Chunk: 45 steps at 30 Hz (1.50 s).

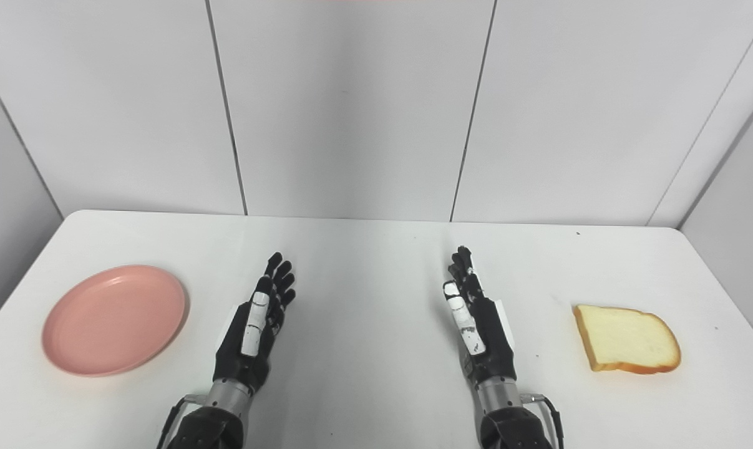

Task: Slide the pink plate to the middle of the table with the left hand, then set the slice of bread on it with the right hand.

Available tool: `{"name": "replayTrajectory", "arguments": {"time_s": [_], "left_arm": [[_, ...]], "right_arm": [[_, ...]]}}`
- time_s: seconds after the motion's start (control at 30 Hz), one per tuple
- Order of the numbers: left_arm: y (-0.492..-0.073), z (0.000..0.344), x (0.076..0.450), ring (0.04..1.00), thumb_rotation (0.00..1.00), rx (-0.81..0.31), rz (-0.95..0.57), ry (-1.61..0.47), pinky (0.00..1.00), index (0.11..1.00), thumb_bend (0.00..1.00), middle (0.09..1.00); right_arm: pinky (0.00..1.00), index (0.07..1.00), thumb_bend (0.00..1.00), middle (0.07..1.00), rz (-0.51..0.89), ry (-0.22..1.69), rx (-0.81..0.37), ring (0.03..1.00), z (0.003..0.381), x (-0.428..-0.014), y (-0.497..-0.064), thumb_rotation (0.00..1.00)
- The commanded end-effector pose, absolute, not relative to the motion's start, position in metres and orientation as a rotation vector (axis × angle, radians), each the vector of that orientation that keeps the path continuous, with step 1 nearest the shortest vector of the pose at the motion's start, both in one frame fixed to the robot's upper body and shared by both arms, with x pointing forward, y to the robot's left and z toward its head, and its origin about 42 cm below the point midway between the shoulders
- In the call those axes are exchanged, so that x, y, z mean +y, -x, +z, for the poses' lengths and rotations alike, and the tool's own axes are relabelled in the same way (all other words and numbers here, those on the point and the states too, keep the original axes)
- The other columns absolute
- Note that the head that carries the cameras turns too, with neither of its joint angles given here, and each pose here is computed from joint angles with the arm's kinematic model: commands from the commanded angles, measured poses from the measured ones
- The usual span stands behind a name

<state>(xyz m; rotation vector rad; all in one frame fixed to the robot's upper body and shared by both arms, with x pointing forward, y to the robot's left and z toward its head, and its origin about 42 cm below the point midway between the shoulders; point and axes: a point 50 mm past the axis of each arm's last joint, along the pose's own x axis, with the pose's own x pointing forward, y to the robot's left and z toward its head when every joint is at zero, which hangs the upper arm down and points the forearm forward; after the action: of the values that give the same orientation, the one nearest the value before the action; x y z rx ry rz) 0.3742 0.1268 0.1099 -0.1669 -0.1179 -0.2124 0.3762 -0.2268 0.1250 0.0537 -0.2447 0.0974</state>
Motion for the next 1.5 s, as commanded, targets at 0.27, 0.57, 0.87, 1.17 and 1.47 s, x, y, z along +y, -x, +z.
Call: {"name": "replayTrajectory", "arguments": {"time_s": [0.27, 0.57, 0.87, 1.17, 1.47], "left_arm": [[-0.362, 0.084, 0.139, 1.0, 0.94, -0.053, -0.185, 0.152, 1.0, 1.0, 0.73, 1.0], [-0.362, 0.085, 0.139, 1.0, 0.94, -0.051, -0.184, 0.154, 1.0, 1.0, 0.73, 1.0], [-0.363, 0.083, 0.137, 1.0, 0.93, -0.043, -0.178, 0.156, 1.0, 1.0, 0.73, 1.0], [-0.377, 0.086, 0.125, 1.0, 0.92, -0.043, -0.162, 0.184, 1.0, 1.0, 0.75, 1.0], [-0.397, 0.12, 0.138, 1.0, 1.0, -0.22, -0.087, 0.168, 1.0, 1.0, 0.72, 1.0]], "right_arm": [[1.0, 1.0, 0.74, 1.0, 0.094, -0.061, -0.238, 0.996, 0.117, -0.227, -0.368, 0.82], [1.0, 1.0, 0.74, 1.0, 0.093, -0.064, -0.237, 0.997, 0.117, -0.226, -0.368, 0.81], [1.0, 1.0, 0.73, 1.0, 0.095, -0.064, -0.236, 0.998, 0.116, -0.228, -0.369, 0.81], [1.0, 1.0, 0.74, 1.0, 0.102, -0.069, -0.22, 1.0, 0.105, -0.244, -0.369, 0.79], [1.0, 1.0, 0.7, 1.0, 0.098, -0.088, -0.252, 1.0, 0.096, -0.259, -0.375, 0.82]]}}
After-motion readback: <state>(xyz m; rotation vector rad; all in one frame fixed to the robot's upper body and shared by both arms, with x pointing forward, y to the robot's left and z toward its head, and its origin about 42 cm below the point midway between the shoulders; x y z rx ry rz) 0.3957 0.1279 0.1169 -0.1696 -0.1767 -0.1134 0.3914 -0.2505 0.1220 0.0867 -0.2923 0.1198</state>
